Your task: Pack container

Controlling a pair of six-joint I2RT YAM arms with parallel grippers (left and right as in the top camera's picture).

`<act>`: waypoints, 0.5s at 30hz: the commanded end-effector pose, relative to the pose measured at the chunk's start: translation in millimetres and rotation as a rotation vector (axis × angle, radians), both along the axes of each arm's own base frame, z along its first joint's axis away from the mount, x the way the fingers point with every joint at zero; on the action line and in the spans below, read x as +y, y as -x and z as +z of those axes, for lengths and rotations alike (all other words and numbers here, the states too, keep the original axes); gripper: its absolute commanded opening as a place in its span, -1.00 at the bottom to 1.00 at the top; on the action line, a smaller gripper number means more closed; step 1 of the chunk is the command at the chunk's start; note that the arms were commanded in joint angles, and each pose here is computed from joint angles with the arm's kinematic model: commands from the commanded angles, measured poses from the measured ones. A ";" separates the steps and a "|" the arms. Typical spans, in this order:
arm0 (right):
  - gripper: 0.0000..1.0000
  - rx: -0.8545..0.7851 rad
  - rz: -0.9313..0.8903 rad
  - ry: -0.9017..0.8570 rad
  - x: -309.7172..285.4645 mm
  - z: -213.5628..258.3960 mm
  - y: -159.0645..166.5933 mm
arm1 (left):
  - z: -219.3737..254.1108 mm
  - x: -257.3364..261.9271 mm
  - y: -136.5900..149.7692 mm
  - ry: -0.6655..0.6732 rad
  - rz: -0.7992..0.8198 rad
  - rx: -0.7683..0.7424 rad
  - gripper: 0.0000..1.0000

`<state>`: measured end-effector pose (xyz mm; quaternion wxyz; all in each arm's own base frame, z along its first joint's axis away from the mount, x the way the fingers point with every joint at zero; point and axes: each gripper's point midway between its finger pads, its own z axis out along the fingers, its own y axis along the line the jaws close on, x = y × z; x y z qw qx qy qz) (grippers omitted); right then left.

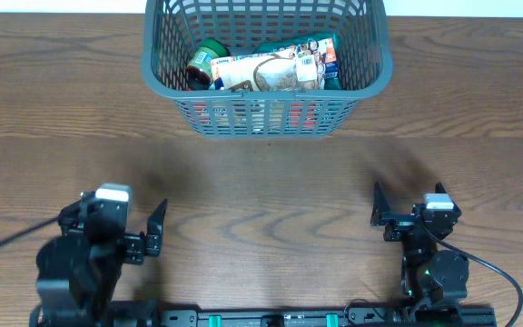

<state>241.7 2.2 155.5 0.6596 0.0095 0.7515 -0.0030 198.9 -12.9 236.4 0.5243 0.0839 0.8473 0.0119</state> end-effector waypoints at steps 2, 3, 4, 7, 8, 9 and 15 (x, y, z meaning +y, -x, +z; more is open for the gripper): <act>0.98 -0.003 -0.006 -0.019 0.1 -0.8 0.2 | -9.2 -0.1 -2.4 -0.002 -0.003 -0.111 0.97; 0.98 -0.003 -0.006 -0.019 0.1 -0.8 0.2 | -13.2 -0.2 -5.9 0.012 0.002 -0.142 0.97; 0.99 -0.003 -0.006 -0.019 0.1 -0.8 0.2 | -15.9 -0.4 -9.4 0.020 0.005 -0.171 0.97; 0.98 -0.003 -0.006 -0.019 0.1 -0.8 0.2 | -17.0 -0.4 -21.3 0.025 0.006 -0.277 0.97; 0.99 -0.003 -0.006 -0.019 0.1 -0.8 0.2 | -14.9 0.7 -24.4 0.023 0.013 -0.310 0.97; 0.99 -0.003 -0.006 -0.019 0.1 -0.8 0.2 | -13.3 2.4 -27.6 0.022 0.022 -0.343 0.97; 0.99 -0.003 -0.006 -0.019 0.1 -0.8 0.2 | -19.3 16.9 -40.8 0.006 0.106 -0.449 0.97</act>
